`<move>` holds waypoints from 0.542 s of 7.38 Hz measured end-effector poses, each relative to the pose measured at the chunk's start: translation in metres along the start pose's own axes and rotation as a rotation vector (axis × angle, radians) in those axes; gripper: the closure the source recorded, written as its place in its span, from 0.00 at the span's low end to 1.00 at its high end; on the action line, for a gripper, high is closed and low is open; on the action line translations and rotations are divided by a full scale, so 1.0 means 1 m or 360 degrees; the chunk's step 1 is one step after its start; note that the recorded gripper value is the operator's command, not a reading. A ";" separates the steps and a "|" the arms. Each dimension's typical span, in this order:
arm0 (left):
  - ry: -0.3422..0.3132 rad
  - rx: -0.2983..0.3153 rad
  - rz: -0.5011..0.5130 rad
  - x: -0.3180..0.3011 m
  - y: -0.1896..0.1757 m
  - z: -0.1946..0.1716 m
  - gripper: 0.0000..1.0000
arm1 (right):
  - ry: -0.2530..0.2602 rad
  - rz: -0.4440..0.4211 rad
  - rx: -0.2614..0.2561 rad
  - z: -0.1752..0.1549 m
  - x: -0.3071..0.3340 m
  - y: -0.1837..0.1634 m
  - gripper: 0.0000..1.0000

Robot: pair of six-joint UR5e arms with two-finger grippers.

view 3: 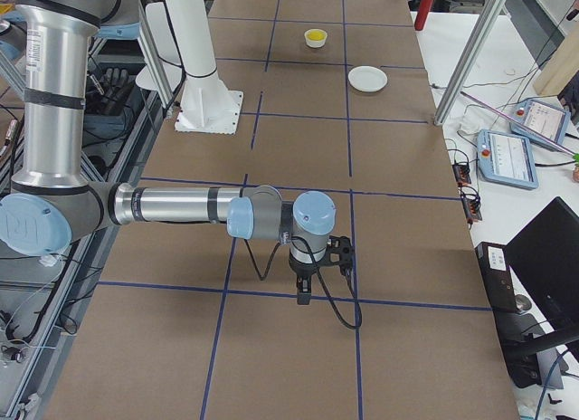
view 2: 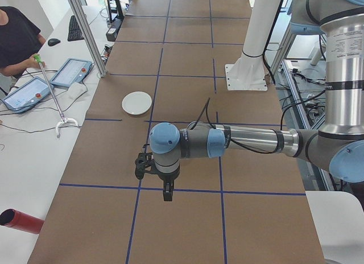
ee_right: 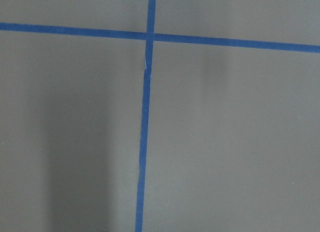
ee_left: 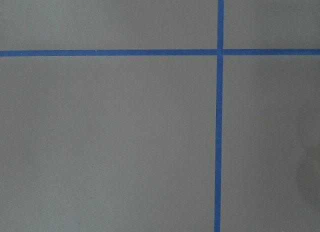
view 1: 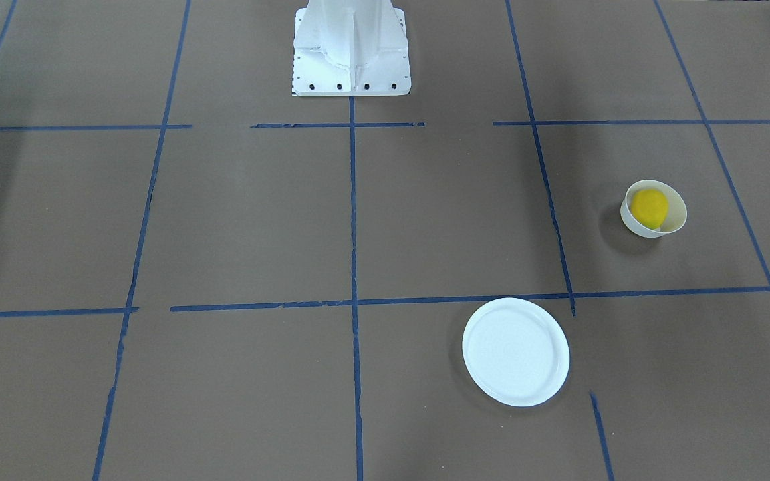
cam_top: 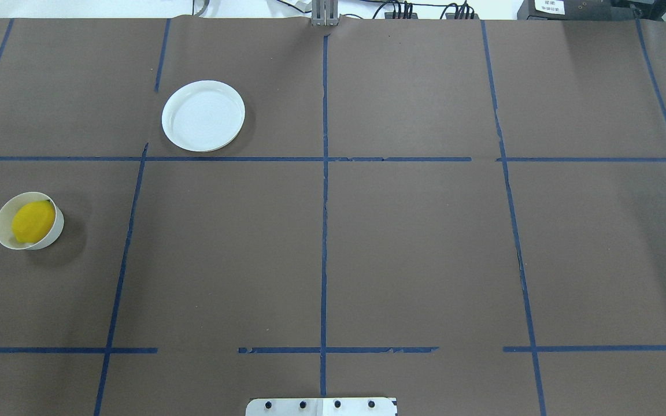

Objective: Move lemon from plate to bowl

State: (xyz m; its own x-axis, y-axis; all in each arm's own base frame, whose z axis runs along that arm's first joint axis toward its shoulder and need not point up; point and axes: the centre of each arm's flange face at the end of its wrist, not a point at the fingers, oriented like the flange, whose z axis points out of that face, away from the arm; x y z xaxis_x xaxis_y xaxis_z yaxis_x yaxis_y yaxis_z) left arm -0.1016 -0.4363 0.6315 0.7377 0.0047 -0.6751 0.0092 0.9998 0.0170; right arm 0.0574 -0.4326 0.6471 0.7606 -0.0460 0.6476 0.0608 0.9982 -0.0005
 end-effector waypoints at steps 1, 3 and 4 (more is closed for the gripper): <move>0.0000 0.0002 0.0014 0.004 -0.002 -0.001 0.00 | 0.0000 0.0000 0.0000 0.000 0.000 0.000 0.00; 0.0001 0.0000 0.0038 0.011 -0.007 0.000 0.00 | 0.0000 0.0000 0.0000 0.000 0.000 0.000 0.00; 0.0001 -0.0001 0.0042 0.012 -0.008 0.000 0.00 | 0.0000 0.0000 0.0000 0.000 0.000 0.000 0.00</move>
State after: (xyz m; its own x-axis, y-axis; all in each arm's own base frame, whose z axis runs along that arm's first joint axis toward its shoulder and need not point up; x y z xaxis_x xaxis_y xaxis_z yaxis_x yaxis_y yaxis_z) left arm -0.0931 -0.4442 0.6233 0.7371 0.0312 -0.6750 -0.0108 0.9993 0.0344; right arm 0.0574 -0.4326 0.6471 0.7606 -0.0460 0.6476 0.0608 0.9981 -0.0006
